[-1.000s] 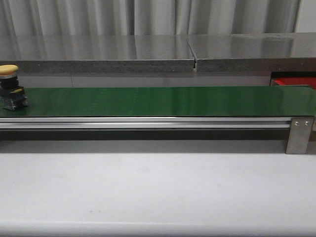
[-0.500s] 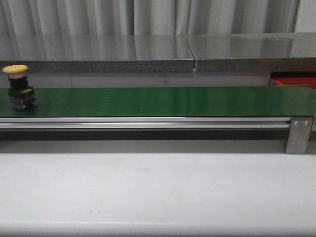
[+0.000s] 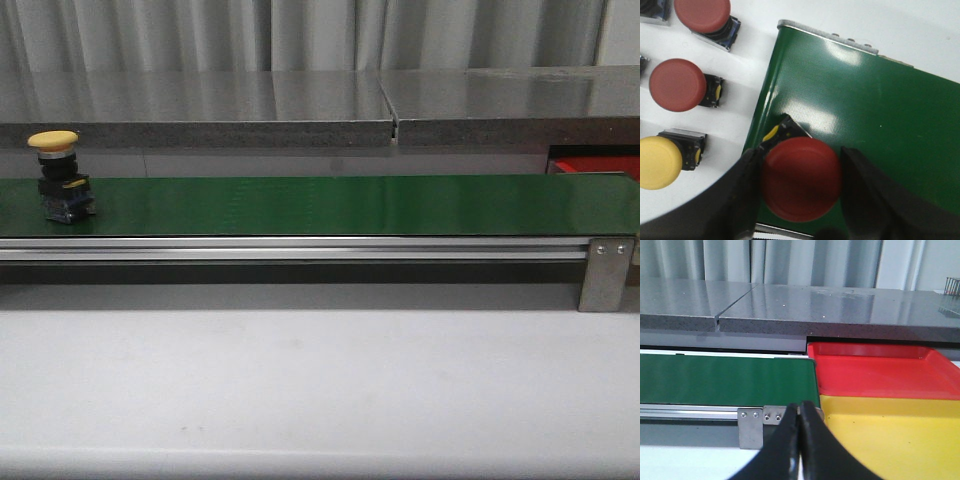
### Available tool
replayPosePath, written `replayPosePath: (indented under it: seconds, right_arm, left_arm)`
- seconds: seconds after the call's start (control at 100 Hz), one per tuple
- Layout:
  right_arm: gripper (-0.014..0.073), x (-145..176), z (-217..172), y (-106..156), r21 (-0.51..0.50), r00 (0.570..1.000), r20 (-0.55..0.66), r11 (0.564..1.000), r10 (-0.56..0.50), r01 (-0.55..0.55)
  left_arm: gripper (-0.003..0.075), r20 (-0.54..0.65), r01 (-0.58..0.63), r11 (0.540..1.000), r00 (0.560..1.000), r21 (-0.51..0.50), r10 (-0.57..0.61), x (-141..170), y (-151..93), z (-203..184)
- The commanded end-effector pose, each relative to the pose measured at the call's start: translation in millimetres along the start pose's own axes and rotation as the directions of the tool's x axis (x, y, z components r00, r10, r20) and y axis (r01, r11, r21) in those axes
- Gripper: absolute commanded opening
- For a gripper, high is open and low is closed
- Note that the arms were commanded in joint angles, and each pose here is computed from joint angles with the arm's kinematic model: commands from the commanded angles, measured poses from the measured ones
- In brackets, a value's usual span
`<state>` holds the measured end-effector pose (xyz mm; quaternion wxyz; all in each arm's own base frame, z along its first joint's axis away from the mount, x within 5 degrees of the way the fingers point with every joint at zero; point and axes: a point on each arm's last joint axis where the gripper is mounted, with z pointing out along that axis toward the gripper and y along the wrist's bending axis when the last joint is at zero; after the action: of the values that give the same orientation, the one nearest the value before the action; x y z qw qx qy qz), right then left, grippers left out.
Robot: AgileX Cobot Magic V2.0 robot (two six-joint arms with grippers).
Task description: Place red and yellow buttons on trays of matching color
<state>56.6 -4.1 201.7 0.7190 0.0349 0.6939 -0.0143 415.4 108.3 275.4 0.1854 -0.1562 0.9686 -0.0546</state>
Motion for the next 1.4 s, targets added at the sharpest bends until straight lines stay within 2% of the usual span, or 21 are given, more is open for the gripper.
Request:
replayPosePath:
  seconds: [0.0,0.14,0.21,0.38,0.5,0.6,0.67,0.89,1.2,1.39]
  right_arm:
    - [-0.0117,-14.9,-2.8,0.7,-0.003,0.994,0.111,1.0,-0.01,0.01]
    - [-0.0117,-14.9,-2.8,0.7,-0.003,0.994,0.111,1.0,-0.01,0.01]
    - [-0.0117,-14.9,-2.8,0.7,-0.003,0.994,0.111,1.0,-0.01,0.01]
    - [-0.0117,-14.9,-2.8,0.7,-0.003,0.994,0.111,1.0,-0.01,0.01]
    - [-0.0117,-14.9,-2.8,0.7,-0.003,0.994,0.111,1.0,-0.01,0.01]
    - [-0.0117,-14.9,-2.8,0.7,-0.003,0.994,0.111,1.0,-0.01,0.01]
    - [-0.0117,-14.9,-2.8,0.7,-0.003,0.994,0.111,1.0,-0.01,0.01]
    - [-0.0117,-14.9,-2.8,0.7,-0.003,0.994,0.111,1.0,-0.01,0.01]
    - [-0.0117,-14.9,-2.8,0.7,-0.003,0.994,0.111,1.0,-0.01,0.01]
    - [-0.0117,-14.9,-2.8,0.7,-0.003,0.994,0.111,1.0,-0.01,0.01]
  left_arm:
    - [0.0269,0.081,-0.011,1.0,0.997,0.017,0.01,-5.5,-8.1,-27.2]
    - [0.0452,0.074,-0.009,1.0,0.997,0.019,0.008,-5.5,-7.8,-24.3]
    - [0.0506,0.074,-0.009,1.0,0.997,0.019,0.008,-5.5,-7.8,-24.3]
    - [0.0518,0.09,-0.027,0.999,0.996,0.027,0.024,-6.3,-10.2,-28.8]
    - [0.051,0.15,-0.054,0.998,0.988,0.031,0.048,-7.3,-17.9,-46.7]
    - [0.0452,0.206,-0.103,0.994,0.974,0.037,0.094,-4.6,-30.9,-66.8]
    - [0.0366,0.229,-0.137,0.99,0.966,0.046,0.123,-0.4,-42.6,-80.0]
    - [-0.0023,0.259,-0.265,0.96,0.937,0.086,0.236,19.6,-85.6,-110.6]
    - [-0.002,0.295,-0.427,0.892,0.88,0.148,0.372,54.6,-143.5,-144.7]
    - [-0.002,0.323,-0.486,0.855,0.851,0.182,0.415,74.9,-161.4,-166.2]
